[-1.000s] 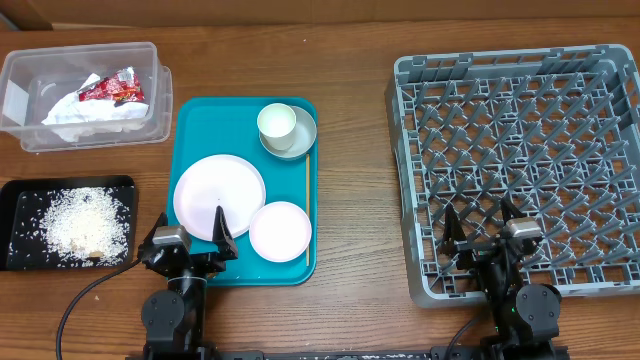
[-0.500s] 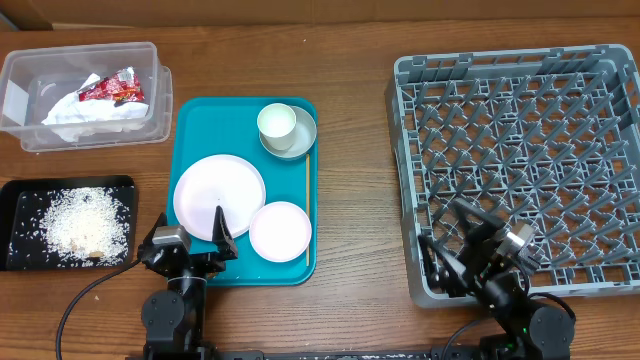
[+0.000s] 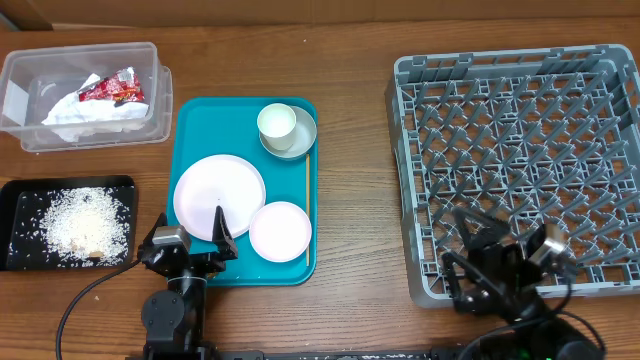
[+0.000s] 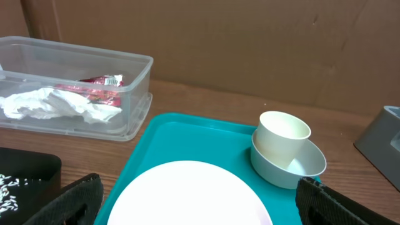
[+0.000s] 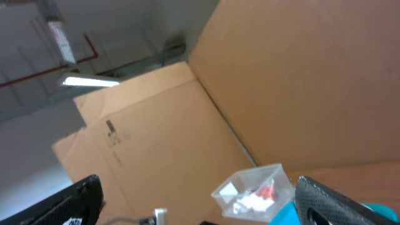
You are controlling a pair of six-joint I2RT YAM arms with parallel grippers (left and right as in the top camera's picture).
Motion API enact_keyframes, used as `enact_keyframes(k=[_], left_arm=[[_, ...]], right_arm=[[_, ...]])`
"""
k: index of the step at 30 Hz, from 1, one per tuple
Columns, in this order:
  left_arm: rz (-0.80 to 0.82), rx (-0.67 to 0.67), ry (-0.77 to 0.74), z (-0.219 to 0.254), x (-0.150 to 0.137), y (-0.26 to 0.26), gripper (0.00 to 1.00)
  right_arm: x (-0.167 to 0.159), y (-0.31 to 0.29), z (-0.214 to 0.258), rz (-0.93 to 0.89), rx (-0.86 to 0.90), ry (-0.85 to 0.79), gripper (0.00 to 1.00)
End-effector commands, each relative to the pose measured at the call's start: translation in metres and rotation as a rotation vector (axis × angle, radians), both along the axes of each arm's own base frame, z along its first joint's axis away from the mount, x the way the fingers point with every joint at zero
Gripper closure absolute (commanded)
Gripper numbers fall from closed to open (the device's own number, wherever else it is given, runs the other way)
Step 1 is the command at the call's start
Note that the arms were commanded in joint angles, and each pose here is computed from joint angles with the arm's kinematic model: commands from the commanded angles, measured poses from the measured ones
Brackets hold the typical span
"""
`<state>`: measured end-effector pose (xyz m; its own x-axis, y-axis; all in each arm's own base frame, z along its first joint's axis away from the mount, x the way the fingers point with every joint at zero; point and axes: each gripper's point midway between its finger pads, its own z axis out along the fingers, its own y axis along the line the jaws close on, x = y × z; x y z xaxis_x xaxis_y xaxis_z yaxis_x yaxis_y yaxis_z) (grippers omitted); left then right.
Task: Sort waste into correct bins and load items into the dishwasher
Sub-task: 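Swing the right gripper leftward from the dish rack toward the tray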
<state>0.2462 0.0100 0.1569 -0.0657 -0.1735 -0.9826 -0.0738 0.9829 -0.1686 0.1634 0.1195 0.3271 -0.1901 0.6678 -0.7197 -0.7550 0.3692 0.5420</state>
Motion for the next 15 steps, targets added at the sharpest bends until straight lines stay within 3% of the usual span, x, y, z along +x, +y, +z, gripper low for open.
enact_keyframes(k=[1,9,15], left_arm=[[0.010,0.023,-0.006,0.001,0.000,0.002,0.00],[0.010,0.023,-0.006,0.001,0.000,0.002,0.00],[0.010,0.023,-0.006,0.001,0.000,0.002,0.00]], right_arm=[[-0.004,-0.005,0.050,-0.077,-0.061,-0.063,0.00],[0.043,0.036,0.083,0.103,-0.373,0.109,0.00],[0.095,0.065,0.060,0.179,-0.552,0.367,0.00]])
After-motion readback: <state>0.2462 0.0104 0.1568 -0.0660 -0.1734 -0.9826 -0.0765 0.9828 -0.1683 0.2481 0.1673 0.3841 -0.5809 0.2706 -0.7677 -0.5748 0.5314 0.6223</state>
